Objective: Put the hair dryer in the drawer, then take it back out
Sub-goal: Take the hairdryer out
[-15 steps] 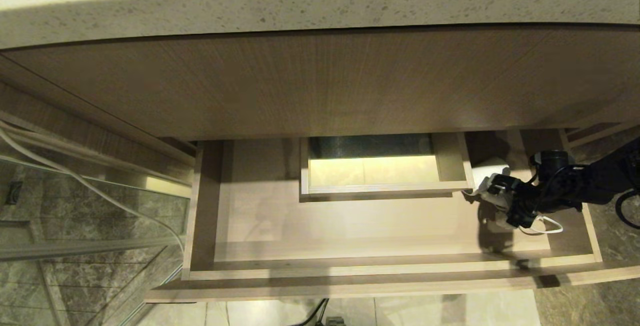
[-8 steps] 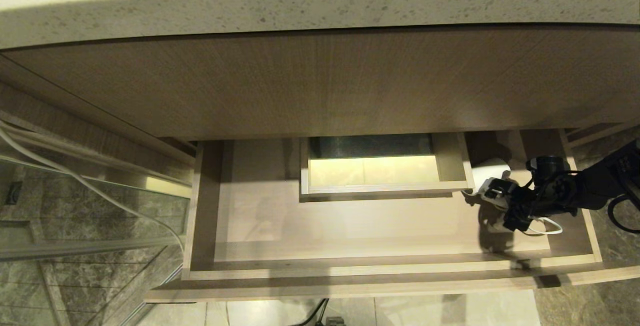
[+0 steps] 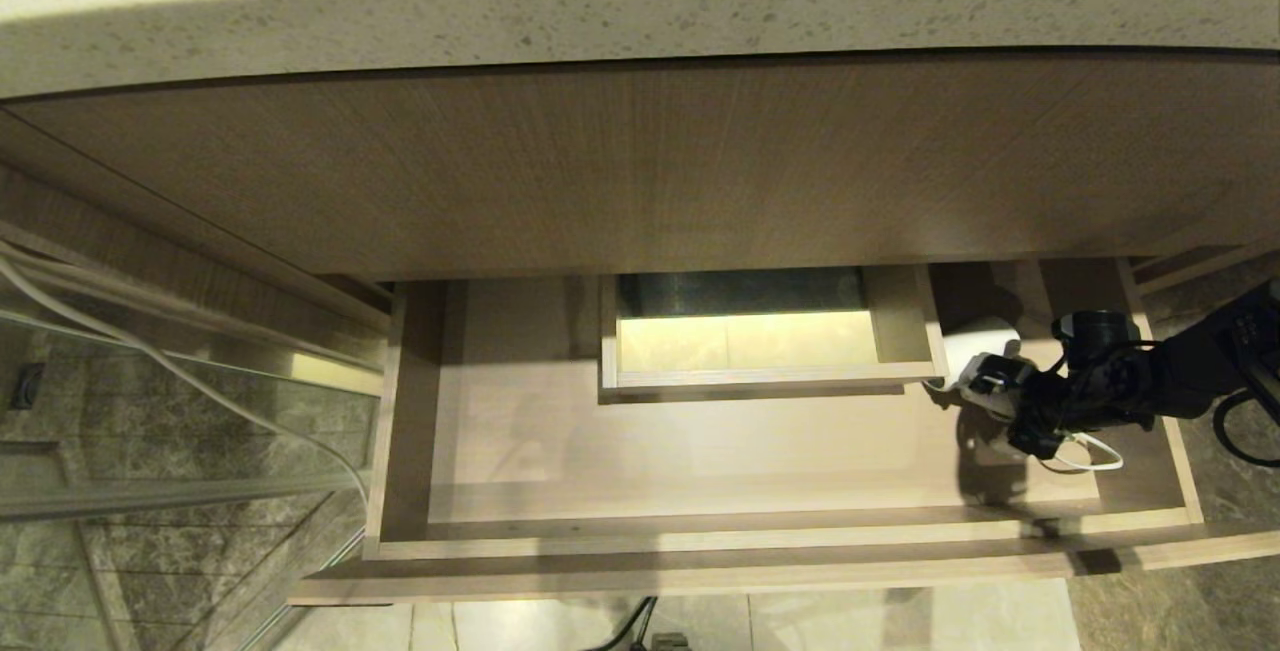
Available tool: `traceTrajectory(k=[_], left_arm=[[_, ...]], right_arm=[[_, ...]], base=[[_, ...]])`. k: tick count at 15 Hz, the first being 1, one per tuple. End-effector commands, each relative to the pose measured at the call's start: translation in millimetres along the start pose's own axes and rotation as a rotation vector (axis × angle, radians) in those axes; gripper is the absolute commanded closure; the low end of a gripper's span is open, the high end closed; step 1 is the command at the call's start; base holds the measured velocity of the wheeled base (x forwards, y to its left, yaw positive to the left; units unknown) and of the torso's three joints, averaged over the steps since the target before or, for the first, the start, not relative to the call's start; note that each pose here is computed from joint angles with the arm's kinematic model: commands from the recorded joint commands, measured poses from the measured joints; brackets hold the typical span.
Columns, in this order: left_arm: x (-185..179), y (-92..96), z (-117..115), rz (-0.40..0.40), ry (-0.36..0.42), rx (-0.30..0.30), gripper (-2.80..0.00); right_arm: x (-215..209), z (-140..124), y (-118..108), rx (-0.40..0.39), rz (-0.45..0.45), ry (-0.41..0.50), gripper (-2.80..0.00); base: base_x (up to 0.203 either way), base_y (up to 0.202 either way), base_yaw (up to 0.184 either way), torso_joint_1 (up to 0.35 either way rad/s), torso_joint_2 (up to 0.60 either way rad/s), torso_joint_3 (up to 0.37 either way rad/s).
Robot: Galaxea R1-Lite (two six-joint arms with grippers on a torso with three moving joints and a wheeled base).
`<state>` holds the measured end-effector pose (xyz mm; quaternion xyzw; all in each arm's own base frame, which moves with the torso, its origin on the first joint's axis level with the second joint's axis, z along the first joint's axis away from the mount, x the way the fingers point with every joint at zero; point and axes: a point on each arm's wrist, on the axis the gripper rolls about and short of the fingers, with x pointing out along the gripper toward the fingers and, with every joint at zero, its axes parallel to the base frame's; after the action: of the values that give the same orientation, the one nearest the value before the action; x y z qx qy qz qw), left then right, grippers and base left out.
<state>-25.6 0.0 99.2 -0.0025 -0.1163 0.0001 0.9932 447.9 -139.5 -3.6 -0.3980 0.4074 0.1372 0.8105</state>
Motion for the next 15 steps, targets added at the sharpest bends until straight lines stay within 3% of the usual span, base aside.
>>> traceTrajectory(k=[1, 15], left_arm=[[1.1, 0.1, -11.5, 0.001, 0.038, 0.0, 0.0], [1.1, 0.1, -11.5, 0.001, 0.038, 0.0, 0.0]], right_arm=[[0.2, -0.2, 1.6, -0.002, 0.007, 0.0, 0.0], [-32.0, 13.2, -19.6, -0.017, -0.044, -0.025, 0.0]], base=[[0.0, 0.0, 0.0, 0.0, 0.0, 0.0], [0.0, 0.0, 0.0, 0.0, 0.0, 0.0]])
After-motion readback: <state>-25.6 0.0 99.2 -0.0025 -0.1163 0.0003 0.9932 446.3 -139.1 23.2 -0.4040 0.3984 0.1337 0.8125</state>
